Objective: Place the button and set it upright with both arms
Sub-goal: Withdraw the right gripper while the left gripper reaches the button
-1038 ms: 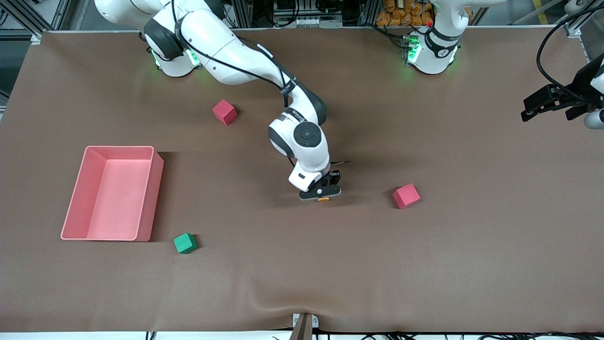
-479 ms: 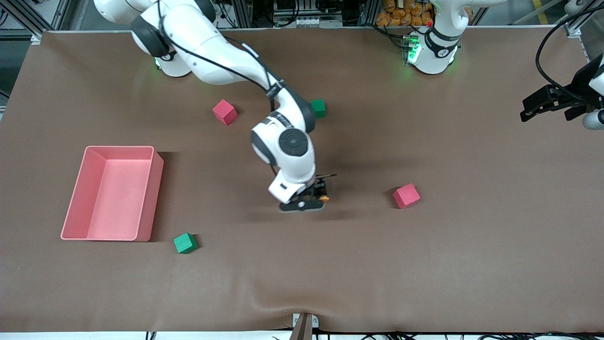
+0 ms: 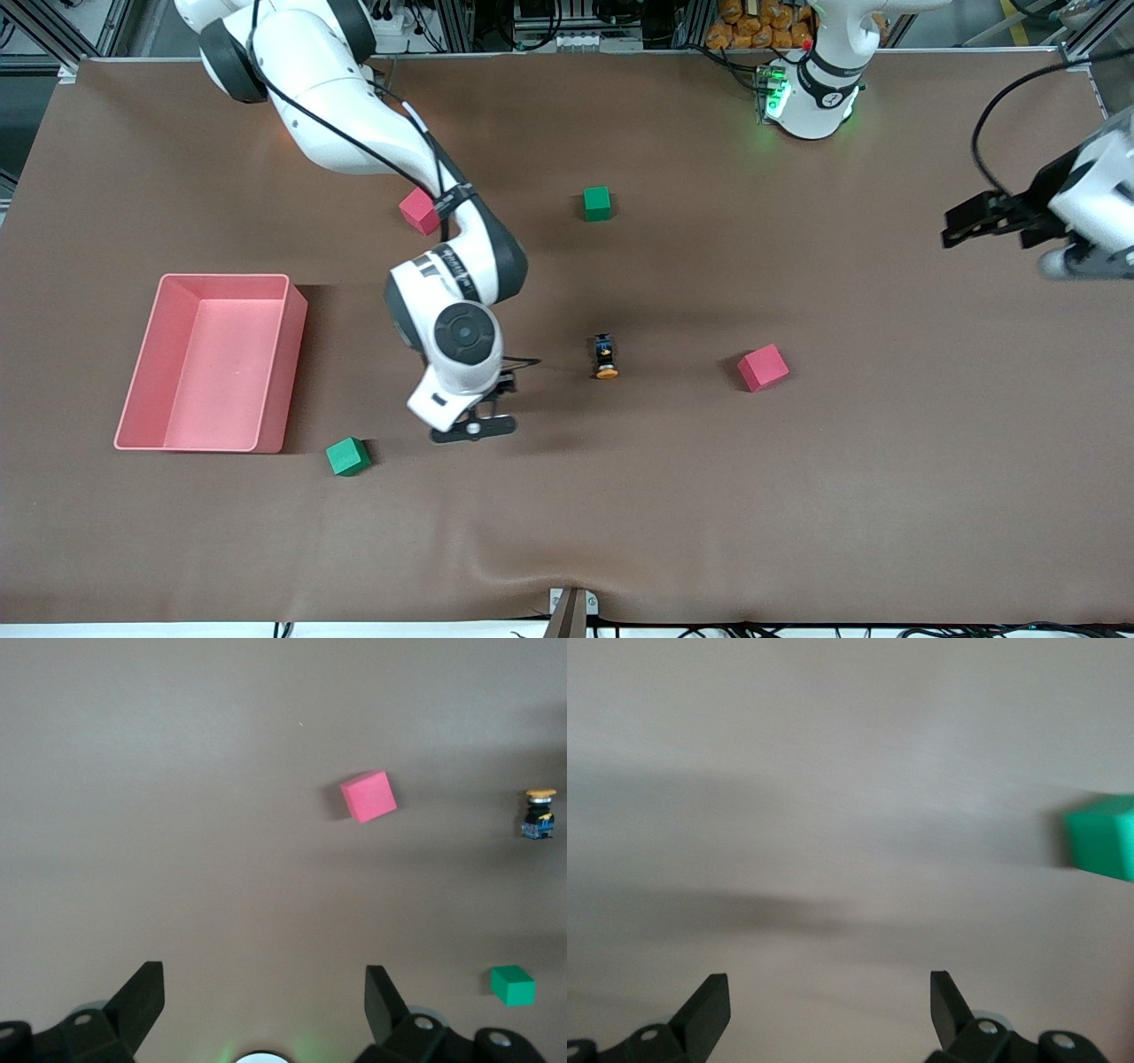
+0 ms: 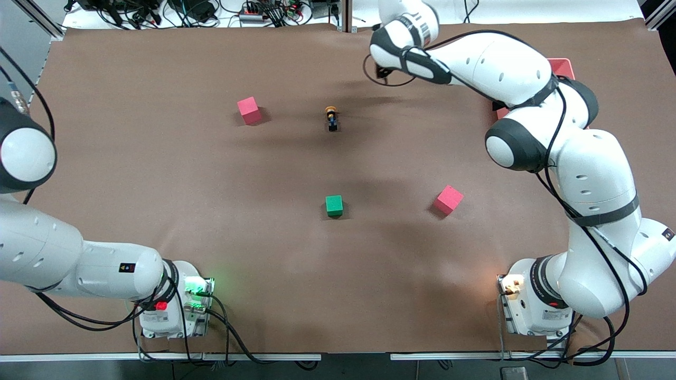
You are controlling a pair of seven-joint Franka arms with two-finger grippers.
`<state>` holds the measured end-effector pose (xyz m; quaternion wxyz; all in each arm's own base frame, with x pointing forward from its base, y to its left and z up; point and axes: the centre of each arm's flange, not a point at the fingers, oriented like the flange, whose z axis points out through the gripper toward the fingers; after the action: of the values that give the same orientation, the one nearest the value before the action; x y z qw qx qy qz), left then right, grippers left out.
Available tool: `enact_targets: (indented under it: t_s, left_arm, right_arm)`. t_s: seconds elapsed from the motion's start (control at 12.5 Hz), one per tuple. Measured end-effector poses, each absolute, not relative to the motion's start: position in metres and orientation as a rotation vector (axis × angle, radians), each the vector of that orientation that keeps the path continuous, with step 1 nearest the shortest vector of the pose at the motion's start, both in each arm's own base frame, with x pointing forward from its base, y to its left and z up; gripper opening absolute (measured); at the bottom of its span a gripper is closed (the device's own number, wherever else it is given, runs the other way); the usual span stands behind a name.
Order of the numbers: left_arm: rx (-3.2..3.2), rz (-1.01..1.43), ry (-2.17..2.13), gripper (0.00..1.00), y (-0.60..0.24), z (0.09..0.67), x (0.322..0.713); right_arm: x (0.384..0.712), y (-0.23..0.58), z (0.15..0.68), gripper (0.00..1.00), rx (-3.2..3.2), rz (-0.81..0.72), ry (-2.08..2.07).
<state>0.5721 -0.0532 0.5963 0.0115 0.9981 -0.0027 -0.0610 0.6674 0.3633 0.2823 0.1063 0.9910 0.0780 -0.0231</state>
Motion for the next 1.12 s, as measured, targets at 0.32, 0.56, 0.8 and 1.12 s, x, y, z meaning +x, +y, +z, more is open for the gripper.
enact_targets:
  t_s: [0.32,0.56,0.8,1.12]
  left_arm:
    - [3.123,-0.287,0.039,1.00,-0.121,0.544,0.597]
    - [3.143,-0.320,0.095,1.00,-0.194,0.506,0.612]
    - [3.155,-0.302,0.154,1.00,-0.258,0.462,0.617]
    - [3.137,-0.343,0.182,1.00,-0.304,0.414,0.615]
  right_arm:
    - [0.690,0.266,0.314,1.00,2.849,-0.224,0.359]
    - [0.706,0.162,0.320,1.00,2.851,-0.334,0.483]
    - [0.708,0.090,0.317,1.00,2.866,-0.405,0.492]
    - [0.709,-0.003,0.310,1.00,2.932,-0.446,0.419]
